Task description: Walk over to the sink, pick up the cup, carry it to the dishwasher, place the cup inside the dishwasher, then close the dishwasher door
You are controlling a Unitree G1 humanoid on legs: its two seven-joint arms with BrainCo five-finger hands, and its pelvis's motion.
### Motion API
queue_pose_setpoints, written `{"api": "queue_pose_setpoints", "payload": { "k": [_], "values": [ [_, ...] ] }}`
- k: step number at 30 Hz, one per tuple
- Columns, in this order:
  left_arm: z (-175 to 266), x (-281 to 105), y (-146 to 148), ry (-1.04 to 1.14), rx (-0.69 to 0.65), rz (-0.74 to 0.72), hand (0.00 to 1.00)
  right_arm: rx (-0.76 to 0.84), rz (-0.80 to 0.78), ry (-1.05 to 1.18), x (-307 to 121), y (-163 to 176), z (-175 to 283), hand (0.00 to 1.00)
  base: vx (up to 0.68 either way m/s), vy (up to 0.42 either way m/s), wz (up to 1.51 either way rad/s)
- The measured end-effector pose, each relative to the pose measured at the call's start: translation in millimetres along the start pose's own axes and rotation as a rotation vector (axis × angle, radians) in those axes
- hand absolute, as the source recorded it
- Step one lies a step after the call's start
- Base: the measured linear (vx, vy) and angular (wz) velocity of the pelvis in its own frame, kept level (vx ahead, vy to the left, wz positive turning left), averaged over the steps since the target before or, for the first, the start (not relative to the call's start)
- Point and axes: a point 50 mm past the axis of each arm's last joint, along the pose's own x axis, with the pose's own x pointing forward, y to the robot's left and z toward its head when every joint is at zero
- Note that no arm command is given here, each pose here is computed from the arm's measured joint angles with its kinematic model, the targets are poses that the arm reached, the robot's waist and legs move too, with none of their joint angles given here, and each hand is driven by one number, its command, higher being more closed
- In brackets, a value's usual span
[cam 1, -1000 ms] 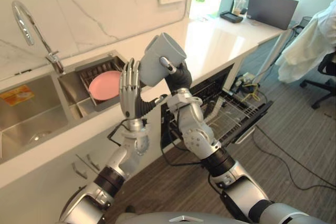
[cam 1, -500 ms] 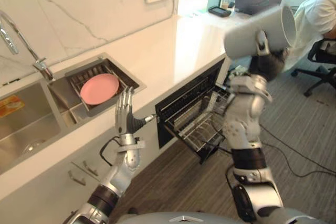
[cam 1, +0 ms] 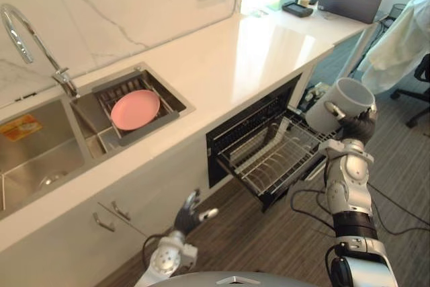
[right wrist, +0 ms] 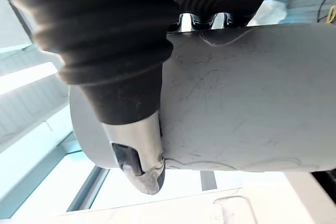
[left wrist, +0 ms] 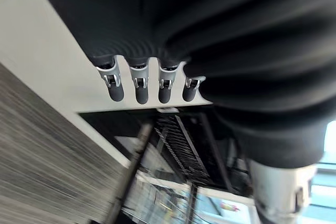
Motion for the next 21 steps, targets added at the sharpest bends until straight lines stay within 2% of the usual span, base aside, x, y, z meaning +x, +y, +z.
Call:
{"api": "queue_pose_setpoints", "payload": {
  "k": [1, 3, 8, 11, 14, 21],
  "values": [
    [-23.8, -3.7, 21.5, 0.106, 0.070, 0.087, 0.00, -0.054, -0.003, 0.050, -2.1, -2.7, -13.7, 1.00, 0.01, -0.004, 0.07],
    [-41.5, -10.0, 41.2, 0.190, 0.134, 0.165, 0.00, -0.085, 0.018, 0.100, -5.2, -1.5, -25.7, 1.00, 0.01, -0.003, 0.05],
    [-77.6, -34.2, 98.0, 0.376, 0.090, 0.424, 0.00, -0.180, 0.093, 0.294, -18.5, 0.5, -63.7, 1.00, 0.00, 0.000, 0.18],
    [-104.0, -60.5, 111.7, 0.509, 0.077, 0.519, 0.00, -0.239, 0.088, 0.344, -17.2, -5.2, -71.6, 1.00, -0.01, 0.002, 0.27],
    [-113.6, -73.8, 114.3, 0.552, 0.074, 0.565, 0.00, -0.259, 0.070, 0.359, -6.6, -6.7, -71.2, 1.00, -0.04, 0.017, 0.29],
    [-107.7, -70.7, 123.2, 0.525, 0.111, 0.553, 0.00, -0.313, 0.082, 0.191, 53.7, 11.2, -15.1, 1.00, -0.05, 0.016, 0.25]
  ]
}}
